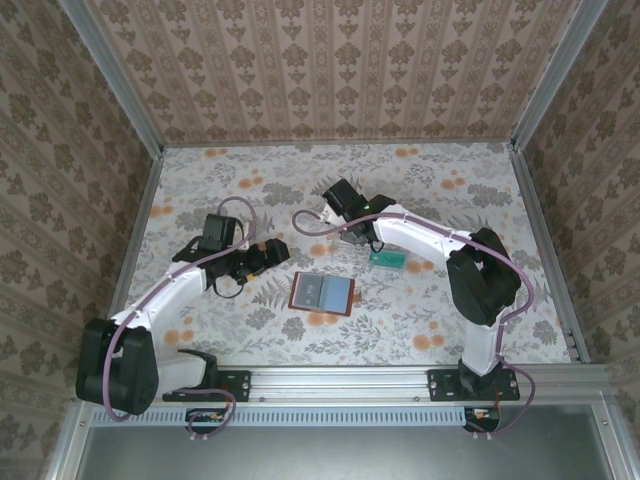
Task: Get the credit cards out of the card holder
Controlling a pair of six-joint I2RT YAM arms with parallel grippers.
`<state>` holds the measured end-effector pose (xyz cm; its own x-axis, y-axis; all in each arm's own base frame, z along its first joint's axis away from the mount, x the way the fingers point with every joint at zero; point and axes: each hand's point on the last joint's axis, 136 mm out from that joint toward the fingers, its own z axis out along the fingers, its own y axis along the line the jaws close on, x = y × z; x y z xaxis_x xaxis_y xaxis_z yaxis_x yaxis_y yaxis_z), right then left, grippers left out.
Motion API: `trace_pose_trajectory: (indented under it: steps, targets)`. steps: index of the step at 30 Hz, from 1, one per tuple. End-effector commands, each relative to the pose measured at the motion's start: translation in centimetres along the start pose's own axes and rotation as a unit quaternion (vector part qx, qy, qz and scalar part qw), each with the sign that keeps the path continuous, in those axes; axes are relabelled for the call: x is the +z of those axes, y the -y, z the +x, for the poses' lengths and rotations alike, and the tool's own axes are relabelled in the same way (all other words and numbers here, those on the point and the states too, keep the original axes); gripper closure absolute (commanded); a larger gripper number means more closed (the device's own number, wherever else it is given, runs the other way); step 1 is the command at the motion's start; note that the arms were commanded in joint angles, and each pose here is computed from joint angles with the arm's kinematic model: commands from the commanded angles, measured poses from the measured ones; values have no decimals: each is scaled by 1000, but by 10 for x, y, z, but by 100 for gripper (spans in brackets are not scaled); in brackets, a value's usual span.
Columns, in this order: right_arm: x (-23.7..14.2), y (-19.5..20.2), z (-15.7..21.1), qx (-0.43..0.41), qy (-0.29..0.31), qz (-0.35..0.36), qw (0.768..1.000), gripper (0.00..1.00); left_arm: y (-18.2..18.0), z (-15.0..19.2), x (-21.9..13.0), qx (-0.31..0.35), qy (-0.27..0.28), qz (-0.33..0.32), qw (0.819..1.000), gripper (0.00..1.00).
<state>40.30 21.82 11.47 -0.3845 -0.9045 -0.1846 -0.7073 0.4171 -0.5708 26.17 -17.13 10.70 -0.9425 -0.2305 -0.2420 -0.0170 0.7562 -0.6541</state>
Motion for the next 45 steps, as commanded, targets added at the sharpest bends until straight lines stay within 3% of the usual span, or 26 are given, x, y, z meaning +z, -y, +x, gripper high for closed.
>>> trace_pose_trajectory:
  steps: [1, 13, 21, 26, 29, 32, 37, 42, 45]
  targets:
    - [-2, 15, -3, 19, -2, 25, 999, 55, 0, 3, -2, 3, -2, 3, 1000, 0]
    - [-13, 21, -4, 33, 9, 30, 999, 56, 0, 4, -3, 2, -1, 5, 1000, 0]
    - [-48, 18, -4, 86, 53, 8, 995, 55, 6, 5, -1, 4, -6, 23, 1000, 3]
    - [-77, 3, -2, 169, 80, -33, 982, 60, 12, 9, 6, 9, -16, 33, 999, 14]
    - [-89, -16, 0, 243, 82, -79, 963, 68, 16, 13, 15, 12, -31, 33, 999, 30]
    - [-95, -41, 4, 300, 82, -114, 944, 75, 21, 19, 25, 20, -50, 33, 998, 38]
    - [-87, -87, 18, 411, 36, -163, 896, 85, 26, 28, 40, 30, -79, 29, 996, 47]
    - [-69, -139, 28, 461, -7, -204, 863, 88, 25, 41, 52, 39, -107, 25, 993, 73]
    - [-58, -160, 27, 485, -18, -223, 846, 87, 23, 47, 56, 41, -121, 22, 992, 79]
